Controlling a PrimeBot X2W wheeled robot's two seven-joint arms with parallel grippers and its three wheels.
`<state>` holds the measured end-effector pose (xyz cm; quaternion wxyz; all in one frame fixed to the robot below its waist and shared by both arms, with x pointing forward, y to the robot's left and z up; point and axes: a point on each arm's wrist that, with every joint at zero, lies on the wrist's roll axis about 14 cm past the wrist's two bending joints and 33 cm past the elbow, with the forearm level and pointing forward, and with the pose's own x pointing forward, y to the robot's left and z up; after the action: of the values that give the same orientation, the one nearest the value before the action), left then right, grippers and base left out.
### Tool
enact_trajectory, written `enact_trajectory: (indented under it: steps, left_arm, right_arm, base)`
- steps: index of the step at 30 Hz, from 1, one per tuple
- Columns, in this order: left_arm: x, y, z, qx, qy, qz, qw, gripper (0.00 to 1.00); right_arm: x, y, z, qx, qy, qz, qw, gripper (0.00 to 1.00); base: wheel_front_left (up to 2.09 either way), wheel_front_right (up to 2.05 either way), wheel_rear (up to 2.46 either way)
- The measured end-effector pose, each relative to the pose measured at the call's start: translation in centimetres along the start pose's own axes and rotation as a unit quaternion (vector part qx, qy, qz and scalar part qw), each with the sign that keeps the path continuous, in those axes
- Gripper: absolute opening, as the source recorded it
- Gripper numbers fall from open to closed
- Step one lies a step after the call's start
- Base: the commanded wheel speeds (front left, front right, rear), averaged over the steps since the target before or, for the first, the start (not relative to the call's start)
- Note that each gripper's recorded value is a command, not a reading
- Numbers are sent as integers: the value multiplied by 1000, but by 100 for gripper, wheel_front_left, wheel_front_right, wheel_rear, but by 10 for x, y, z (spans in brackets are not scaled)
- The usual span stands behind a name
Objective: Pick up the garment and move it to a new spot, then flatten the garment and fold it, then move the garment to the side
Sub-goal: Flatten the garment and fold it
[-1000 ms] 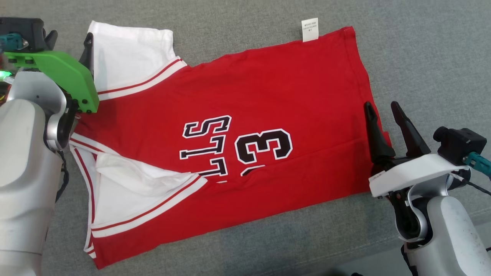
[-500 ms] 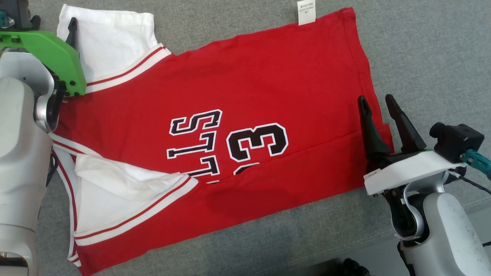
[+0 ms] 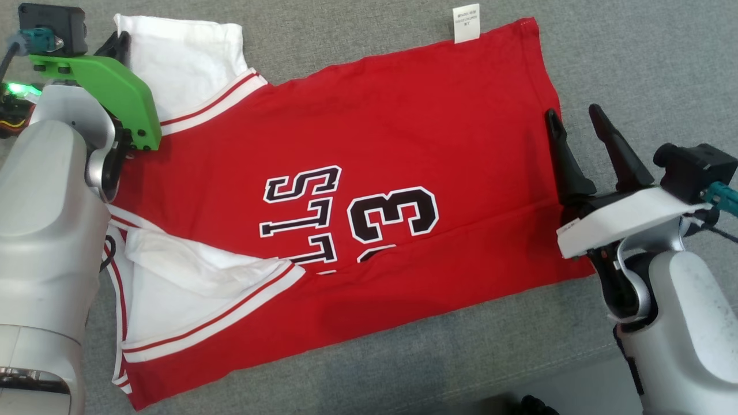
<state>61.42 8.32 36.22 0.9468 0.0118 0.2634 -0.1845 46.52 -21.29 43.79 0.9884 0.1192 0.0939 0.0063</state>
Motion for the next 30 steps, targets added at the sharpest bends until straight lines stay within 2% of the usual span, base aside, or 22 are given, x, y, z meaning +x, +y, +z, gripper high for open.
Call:
enact_trajectory:
  steps: [2, 3, 6, 8, 19, 27, 28, 29, 30]
  left_arm:
    - [-3, -3, 4, -2, -11, -4, 1000, 0]
    - [-8, -6, 11, -3, -27, -9, 1000, 0]
    - [-13, -7, 20, -3, -48, -12, 999, 0]
    - [-23, -8, 39, 3, -92, -17, 996, 0]
    - [-56, -3, 51, 1, -141, -21, 990, 0]
    - [-64, 6, 41, -4, -139, -13, 990, 0]
    - [-64, 7, 40, -6, -139, -12, 990, 0]
    - [-65, 8, 40, -7, -139, -11, 990, 0]
    - [-65, 8, 40, -7, -139, -11, 990, 0]
  right_arm:
    - [7, 0, 5, -24, 3, 9, 1000, 100]
    - [16, -1, 11, -57, 9, 16, 998, 100]
    - [26, -1, 16, -79, 16, 23, 996, 100]
    - [41, 0, 20, -108, 34, 33, 993, 100]
    - [95, -13, 7, -163, 120, 22, 979, 100]
    - [112, -12, -24, -159, 178, 25, 971, 100]
    - [113, -12, -27, -159, 183, 25, 970, 82]
    - [114, -12, -28, -158, 186, 25, 970, 50]
    - [115, -12, -29, -157, 189, 25, 969, 42]
  base:
    - [0, 0, 0]
    - [0, 0, 0]
    - [0, 0, 0]
    - [0, 0, 0]
    - [0, 0, 0]
    - [0, 0, 0]
    - [0, 0, 0]
    - [0, 0, 0]
    - [0, 0, 0]
